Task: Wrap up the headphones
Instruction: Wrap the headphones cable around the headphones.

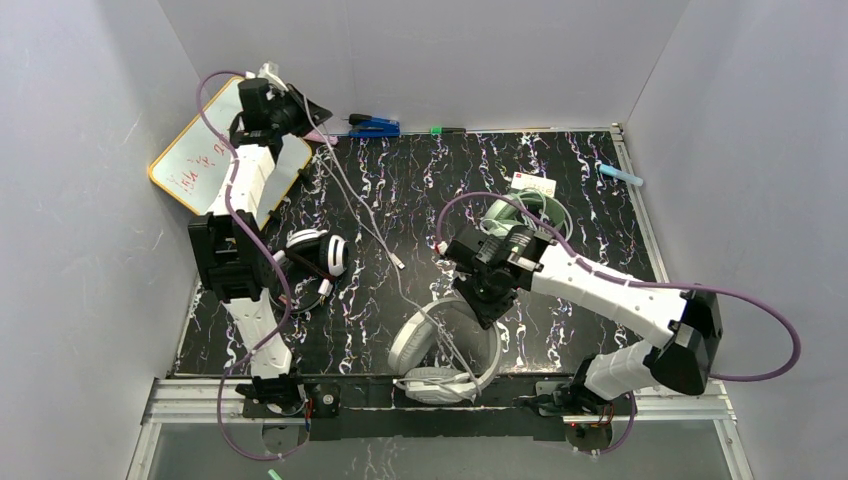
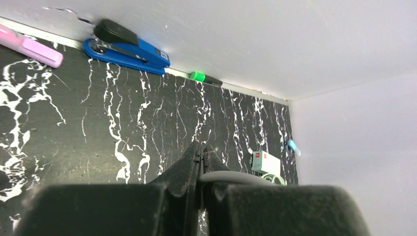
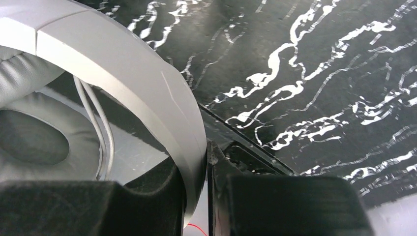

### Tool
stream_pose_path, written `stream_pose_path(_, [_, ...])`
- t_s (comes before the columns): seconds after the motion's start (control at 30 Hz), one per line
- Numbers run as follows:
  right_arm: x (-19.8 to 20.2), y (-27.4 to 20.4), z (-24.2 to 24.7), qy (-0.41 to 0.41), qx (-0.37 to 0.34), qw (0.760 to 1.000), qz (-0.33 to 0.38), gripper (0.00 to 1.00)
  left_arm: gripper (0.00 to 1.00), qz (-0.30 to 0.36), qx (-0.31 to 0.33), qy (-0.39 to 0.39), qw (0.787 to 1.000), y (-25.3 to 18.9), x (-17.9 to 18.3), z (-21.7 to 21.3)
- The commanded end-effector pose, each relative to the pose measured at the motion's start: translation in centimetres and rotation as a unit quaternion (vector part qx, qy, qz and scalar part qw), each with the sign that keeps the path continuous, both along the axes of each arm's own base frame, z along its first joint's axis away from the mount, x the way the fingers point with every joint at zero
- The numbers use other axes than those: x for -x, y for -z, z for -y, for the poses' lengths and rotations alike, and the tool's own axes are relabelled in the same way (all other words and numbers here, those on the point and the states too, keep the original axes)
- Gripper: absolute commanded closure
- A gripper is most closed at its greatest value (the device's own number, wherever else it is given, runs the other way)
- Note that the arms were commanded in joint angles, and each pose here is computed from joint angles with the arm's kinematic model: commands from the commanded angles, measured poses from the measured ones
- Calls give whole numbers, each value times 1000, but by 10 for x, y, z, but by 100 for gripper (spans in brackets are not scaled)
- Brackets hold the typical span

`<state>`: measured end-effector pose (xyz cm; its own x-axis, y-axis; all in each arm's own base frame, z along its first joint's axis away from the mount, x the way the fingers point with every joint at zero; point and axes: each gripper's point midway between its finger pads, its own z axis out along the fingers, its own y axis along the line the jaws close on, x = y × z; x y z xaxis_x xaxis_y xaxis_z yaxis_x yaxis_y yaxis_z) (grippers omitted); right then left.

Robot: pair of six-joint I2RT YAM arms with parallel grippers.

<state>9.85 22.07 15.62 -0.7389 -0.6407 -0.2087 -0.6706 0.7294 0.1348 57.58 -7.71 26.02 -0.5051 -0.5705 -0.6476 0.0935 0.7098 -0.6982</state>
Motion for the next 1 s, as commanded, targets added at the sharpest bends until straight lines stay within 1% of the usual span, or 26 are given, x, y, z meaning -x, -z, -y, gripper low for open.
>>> stream_pose_path(0.0, [-10,8,15,23,52,998,23,99,100,71,21,0,997,-88,18,-12])
stream_pose_path(0.1, [-13,11,17,28,63,997,29,99,100,94,27,-1,995,-118,22,-19])
stream_pose_path(0.17, [-11,13,14,24,61,998,20,99,100,109,28,-4,994,-136,24,-24])
stream_pose_path(0.27, [-7,16,11,12,66,998,13,99,100,121,30,-10,992,-153,22,-31])
stream_pose_path(0.37, [-10,23,17,21,91,995,23,99,100,127,51,-7,991,-168,19,-38])
stream_pose_path(0.5, [-25,25,23,51,116,990,60,99,100,151,71,-7,986,-189,27,-42])
stream_pose_path(0.63, [-49,30,27,91,153,981,80,99,100,165,78,2,983,-204,39,-38])
stream_pose_path(0.77, [-82,39,37,135,189,967,104,99,100,178,80,5,981,-219,51,-37])
stream_pose_path(0.87, [-105,41,40,162,195,961,110,99,100,201,81,8,976,-236,61,-36])
stream_pose_path(0.97, [-131,38,37,187,194,955,125,99,100,220,97,21,970,-253,75,-29])
